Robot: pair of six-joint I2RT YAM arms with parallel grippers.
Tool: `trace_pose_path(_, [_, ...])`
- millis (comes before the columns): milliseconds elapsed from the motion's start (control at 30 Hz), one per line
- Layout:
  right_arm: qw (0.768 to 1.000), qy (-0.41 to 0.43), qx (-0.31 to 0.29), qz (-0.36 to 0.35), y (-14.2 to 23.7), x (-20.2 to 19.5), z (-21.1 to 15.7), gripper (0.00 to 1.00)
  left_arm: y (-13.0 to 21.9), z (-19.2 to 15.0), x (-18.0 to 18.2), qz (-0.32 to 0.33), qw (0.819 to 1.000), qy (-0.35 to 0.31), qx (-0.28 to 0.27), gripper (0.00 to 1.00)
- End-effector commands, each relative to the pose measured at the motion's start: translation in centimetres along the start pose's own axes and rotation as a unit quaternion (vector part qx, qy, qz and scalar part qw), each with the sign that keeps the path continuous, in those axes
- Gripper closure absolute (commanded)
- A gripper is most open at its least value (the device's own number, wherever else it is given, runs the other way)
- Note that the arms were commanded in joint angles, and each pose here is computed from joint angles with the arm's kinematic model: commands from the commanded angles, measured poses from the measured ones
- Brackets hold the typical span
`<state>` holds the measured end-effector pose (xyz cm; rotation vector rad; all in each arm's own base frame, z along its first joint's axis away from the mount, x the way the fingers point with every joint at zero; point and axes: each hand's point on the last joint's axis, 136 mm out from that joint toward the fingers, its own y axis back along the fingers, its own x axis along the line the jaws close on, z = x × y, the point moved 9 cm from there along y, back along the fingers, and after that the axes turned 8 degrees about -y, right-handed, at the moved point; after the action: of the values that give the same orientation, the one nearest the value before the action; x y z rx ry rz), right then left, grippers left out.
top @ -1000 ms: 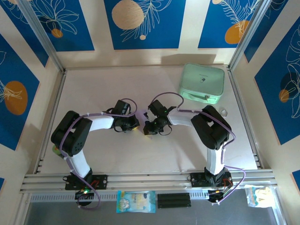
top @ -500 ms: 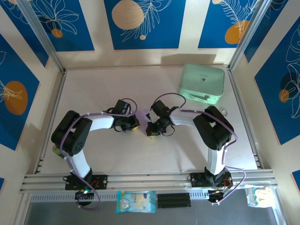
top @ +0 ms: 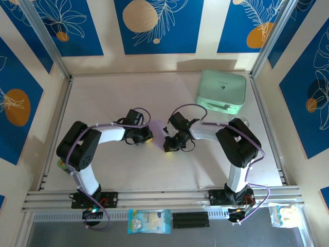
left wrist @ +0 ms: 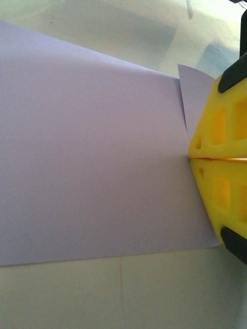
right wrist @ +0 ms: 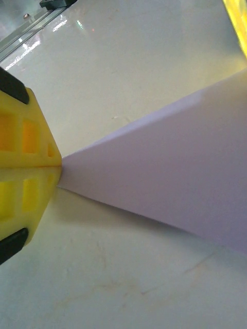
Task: Fold a paper plane with a square sheet of paper (pick it up from the middle)
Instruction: Third fold the triangle at the center of the table.
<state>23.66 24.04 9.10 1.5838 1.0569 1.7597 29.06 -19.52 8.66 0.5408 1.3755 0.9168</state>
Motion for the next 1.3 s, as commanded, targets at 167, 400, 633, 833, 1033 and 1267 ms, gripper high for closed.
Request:
trace_pose_path(167, [1.000,0.002,-0.013,0.003,2.9,0.8,-1.4,0.96,-1.5,-2.1,4.1,0.099,0.994,0.028,0.049,0.90])
trace_pose_path(400, [0.999,0.022,-0.037,0.020,2.7,3.3,0.3,0.96,-1.5,-2.0,3.6,0.082,0.995,0.032,0.048,0.90])
trace_pose_path(633, [0.999,0.014,-0.033,-0.005,0.4,3.4,1.9,0.97,-1.3,-1.7,3.1,0.069,0.996,0.030,0.047,0.90])
trace_pose_path(833, [0.999,-0.007,-0.026,-0.027,-0.7,1.8,2.0,0.98,-0.8,-1.1,2.2,0.052,0.998,0.018,0.039,0.89])
trace_pose_path(1033, [0.999,-0.027,-0.002,-0.041,-2.1,0.2,1.3,0.98,1.0,0.2,-0.7,-0.009,0.999,-0.033,0.003,0.86])
trace_pose_path(1267, [0.998,-0.041,0.011,-0.049,-2.5,-0.4,0.8,0.99,2.7,-0.9,-3.1,-0.047,0.996,-0.078,-0.020,0.84])
